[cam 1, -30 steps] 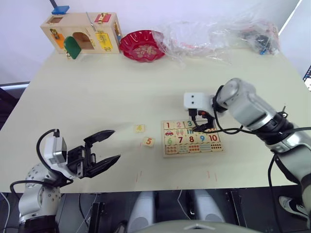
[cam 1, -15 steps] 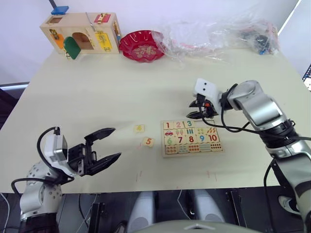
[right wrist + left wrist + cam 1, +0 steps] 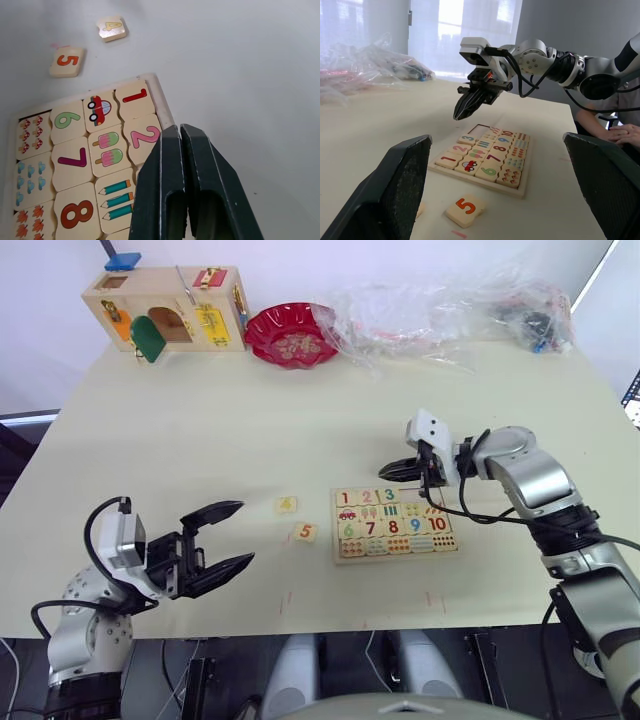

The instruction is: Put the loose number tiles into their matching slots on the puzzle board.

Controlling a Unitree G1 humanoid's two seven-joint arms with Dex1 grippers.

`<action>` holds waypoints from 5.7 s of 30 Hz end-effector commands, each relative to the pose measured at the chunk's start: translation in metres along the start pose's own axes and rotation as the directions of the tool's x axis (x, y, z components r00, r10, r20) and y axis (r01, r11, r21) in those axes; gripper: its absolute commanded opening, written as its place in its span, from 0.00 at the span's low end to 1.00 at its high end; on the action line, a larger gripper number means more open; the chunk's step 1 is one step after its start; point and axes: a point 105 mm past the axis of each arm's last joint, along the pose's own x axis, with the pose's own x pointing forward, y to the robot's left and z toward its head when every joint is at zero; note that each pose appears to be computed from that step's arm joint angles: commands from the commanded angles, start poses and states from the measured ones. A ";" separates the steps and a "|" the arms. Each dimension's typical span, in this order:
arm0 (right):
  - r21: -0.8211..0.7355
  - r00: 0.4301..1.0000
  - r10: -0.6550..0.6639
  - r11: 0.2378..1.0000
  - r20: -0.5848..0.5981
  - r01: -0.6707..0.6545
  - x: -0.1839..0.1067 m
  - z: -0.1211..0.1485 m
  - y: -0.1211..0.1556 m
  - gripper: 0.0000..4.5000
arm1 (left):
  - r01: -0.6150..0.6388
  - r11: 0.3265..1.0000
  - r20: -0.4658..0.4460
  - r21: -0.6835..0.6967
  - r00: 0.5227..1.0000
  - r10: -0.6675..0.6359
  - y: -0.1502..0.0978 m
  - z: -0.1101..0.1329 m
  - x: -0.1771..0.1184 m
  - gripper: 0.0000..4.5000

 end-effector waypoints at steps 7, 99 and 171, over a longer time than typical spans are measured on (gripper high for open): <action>-0.043 0.998 -0.061 0.997 0.004 0.062 -0.006 -0.009 -0.019 0.02 | 0.007 1.000 0.009 0.023 1.000 -0.007 0.001 0.004 0.000 1.00; 0.189 0.789 -0.606 0.790 0.099 0.583 -0.196 -0.079 0.125 0.99 | -0.272 0.961 -0.197 -0.048 0.946 0.258 0.009 -0.031 -0.051 1.00; -0.033 0.892 -0.336 0.932 0.302 0.362 -0.176 -0.031 0.145 1.00 | 0.301 0.951 -0.724 0.070 0.671 -0.159 0.102 -0.045 0.061 0.75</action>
